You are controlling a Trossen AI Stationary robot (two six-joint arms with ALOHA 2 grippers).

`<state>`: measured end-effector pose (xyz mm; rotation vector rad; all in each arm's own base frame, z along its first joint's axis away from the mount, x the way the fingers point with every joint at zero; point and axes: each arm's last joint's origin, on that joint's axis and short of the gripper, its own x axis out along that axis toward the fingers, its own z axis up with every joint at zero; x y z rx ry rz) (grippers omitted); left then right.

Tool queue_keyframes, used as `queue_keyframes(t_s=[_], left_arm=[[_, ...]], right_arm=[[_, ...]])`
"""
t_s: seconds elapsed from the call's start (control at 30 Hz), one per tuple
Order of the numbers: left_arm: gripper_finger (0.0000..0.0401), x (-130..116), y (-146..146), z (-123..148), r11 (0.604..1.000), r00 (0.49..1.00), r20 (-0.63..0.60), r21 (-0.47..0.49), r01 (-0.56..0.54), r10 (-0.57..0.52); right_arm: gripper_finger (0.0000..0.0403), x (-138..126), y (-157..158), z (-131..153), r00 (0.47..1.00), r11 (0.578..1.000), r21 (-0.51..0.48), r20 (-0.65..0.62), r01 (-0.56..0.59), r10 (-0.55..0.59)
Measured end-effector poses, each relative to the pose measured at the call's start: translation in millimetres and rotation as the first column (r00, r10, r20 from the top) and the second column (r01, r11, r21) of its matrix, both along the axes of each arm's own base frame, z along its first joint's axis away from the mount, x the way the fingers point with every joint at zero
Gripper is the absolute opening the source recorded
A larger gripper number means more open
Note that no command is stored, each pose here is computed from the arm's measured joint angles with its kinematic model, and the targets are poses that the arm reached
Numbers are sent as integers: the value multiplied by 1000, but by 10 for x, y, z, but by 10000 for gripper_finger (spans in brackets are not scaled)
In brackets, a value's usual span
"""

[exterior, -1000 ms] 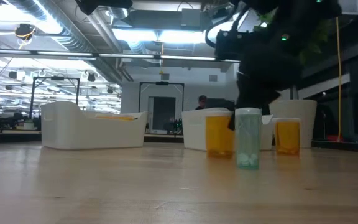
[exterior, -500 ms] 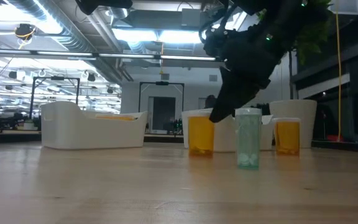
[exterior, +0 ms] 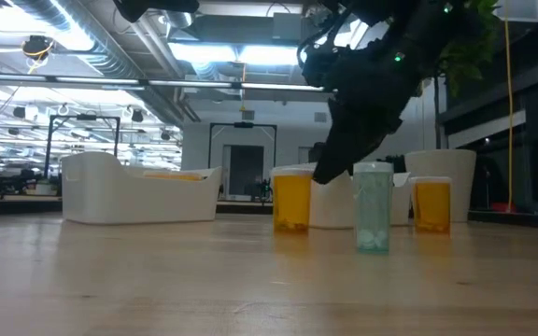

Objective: Pick and place medicine bottles into bin by pill shape (circle, oval)
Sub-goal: Put the orange capsule bottle into the left white bin

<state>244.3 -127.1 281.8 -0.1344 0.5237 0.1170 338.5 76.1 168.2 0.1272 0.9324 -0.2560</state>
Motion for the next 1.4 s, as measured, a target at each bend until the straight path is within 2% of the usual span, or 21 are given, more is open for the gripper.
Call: queue_keyframes(t_s=[0.23,0.43,0.5,0.57,0.7,0.77,0.87,1.0,1.13,1.4], left_arm=[[234,0,0,0,1000,1000,0,0,0,0],[234,-1,1,-4,1000,1000,-3,2,-1,1],[234,-2,1,-5,1000,1000,-4,2,0,0],[234,-1,0,-3,1000,1000,-1,0,0,0],[234,-1,0,-3,1000,1000,-1,0,-1,1],[234,-1,0,-3,1000,1000,-1,0,0,0],[234,-1,1,-3,1000,1000,-1,0,-1,1],[234,0,1,-2,1000,1000,0,0,-1,1],[234,-1,2,-2,1000,1000,2,4,-7,7],[234,0,4,-1,1000,1000,3,5,-9,9]], right_arm=[[177,-6,14,344,997,997,35,-47,62,-60],[177,-162,77,632,963,994,-4,-244,114,-111],[177,-248,68,666,934,994,-26,-342,102,-105],[177,-370,48,680,879,993,-22,-463,118,-115],[177,-591,55,691,779,984,-52,-604,173,-169],[177,-708,86,702,743,976,-82,-637,201,-206],[177,-881,146,698,718,970,-114,-654,217,-238],[177,-1119,187,644,729,960,-153,-626,236,-279],[177,-1365,106,484,736,936,-166,-581,310,-347],[177,-1692,-119,41,820,936,-14,-477,352,-316]])
